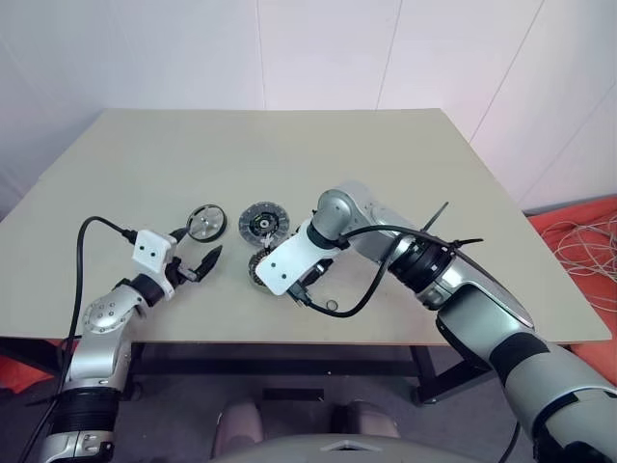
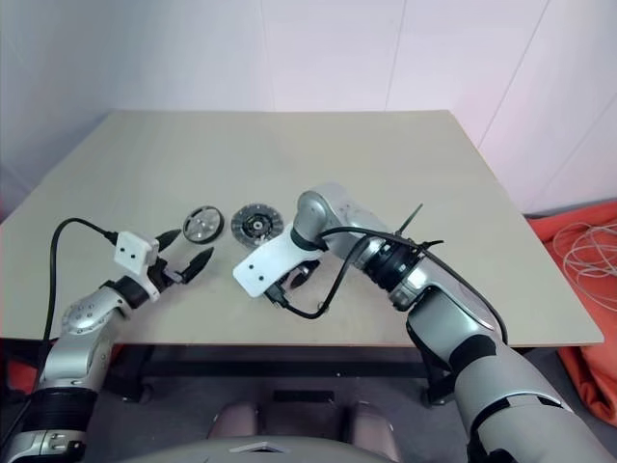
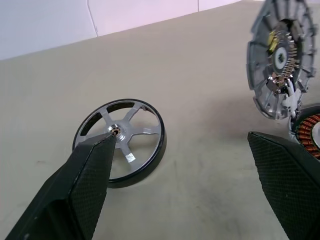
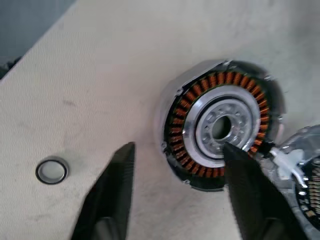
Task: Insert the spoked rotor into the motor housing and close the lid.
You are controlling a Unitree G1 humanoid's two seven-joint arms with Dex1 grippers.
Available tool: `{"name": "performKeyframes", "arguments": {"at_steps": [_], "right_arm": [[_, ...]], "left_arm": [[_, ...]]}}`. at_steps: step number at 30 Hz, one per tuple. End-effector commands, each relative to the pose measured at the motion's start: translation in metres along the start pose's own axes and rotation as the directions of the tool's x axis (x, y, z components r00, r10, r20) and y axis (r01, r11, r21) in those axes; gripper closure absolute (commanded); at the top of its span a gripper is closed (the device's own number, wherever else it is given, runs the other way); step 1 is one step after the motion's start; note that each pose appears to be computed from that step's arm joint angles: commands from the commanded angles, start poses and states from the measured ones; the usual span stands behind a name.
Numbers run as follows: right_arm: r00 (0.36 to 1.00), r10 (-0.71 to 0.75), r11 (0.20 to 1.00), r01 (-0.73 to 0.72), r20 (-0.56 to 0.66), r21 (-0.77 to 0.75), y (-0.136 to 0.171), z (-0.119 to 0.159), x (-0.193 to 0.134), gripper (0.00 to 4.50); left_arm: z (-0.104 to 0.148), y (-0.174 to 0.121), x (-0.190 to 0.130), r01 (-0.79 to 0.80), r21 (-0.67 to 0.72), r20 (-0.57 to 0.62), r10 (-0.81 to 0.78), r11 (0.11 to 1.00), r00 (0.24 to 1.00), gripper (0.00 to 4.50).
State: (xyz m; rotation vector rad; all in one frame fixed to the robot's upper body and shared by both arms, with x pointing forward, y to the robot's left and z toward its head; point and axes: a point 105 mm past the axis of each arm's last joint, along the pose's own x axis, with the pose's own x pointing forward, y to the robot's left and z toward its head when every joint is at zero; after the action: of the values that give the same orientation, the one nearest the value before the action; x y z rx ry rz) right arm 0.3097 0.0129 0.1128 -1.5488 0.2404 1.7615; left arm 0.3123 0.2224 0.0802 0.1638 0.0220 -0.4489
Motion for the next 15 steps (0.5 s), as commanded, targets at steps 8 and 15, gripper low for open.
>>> {"name": "performKeyframes", "arguments": {"at_steps": [8,15], "right_arm": [[0.903,-0.337,0.880,0.200,0.268,0.432,0.003,-0.024,-0.068,0.02],[0.747,-0.565,0.647,0.137,0.351,0.750,0.061,-0.057,-0.049,0.02]], "left_arm": [[0.020,0.000,0.003,0.012,0.042,0.054,-0.014,0.999,0.998,0.00],[0.018,-0.003,-0.007,0.030,0.026,0.038,-0.031,0.999,0.999,0.00]]}}
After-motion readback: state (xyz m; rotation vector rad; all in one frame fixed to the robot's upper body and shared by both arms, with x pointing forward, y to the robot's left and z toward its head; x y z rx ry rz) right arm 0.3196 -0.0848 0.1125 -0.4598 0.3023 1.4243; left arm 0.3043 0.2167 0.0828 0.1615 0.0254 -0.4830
